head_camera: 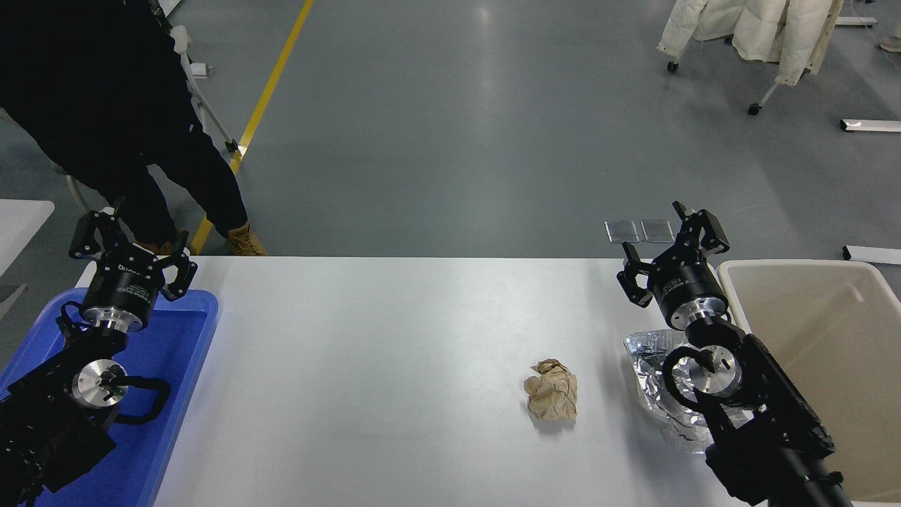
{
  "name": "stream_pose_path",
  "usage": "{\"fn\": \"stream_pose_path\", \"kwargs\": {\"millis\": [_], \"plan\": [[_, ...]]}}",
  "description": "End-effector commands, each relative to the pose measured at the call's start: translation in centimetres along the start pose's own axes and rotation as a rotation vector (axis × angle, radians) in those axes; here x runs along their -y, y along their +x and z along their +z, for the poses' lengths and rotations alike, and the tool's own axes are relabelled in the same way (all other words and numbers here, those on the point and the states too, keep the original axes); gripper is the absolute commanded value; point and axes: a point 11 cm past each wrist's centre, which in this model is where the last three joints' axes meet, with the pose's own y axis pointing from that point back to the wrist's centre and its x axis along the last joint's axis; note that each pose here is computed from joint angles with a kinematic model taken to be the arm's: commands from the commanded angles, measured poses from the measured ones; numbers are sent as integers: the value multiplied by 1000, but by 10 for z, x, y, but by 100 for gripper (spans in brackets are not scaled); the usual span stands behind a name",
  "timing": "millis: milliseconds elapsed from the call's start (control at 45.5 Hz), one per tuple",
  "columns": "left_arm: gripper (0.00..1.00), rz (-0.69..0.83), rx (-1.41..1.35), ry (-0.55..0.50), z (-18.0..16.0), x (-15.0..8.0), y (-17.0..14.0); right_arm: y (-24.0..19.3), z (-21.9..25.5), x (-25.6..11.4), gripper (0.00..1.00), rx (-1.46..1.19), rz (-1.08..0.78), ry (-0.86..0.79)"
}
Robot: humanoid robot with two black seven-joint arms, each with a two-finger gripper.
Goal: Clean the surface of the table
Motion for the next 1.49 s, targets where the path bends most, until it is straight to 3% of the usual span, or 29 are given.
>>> {"fn": "stream_pose_path", "kwargs": {"millis": [0,242,505,813,1055,1253,1473], "plan": [[100,1,0,0,0,0,0,-1,18,-5,99,-138,-37,-10],[100,-1,-1,-1,0,0,-1,-3,9,-6,99,-102,-34,39],[100,0,0,-1,0,0,0,-6,26,-21,99,147,-7,16],[100,0,-1,0,0,0,0,-7,33,-28,99,160,-39,3],[100,-1,-1,-1,0,0,-1,38,-6,-29,99,-247,-129,-55],[100,-1,-1,-1,0,0,-1,47,-59,-32,98,-610,-262,-46],[100,-1,-1,-1,0,0,-1,54,-58,-47,98,-986,-399,-125]]}}
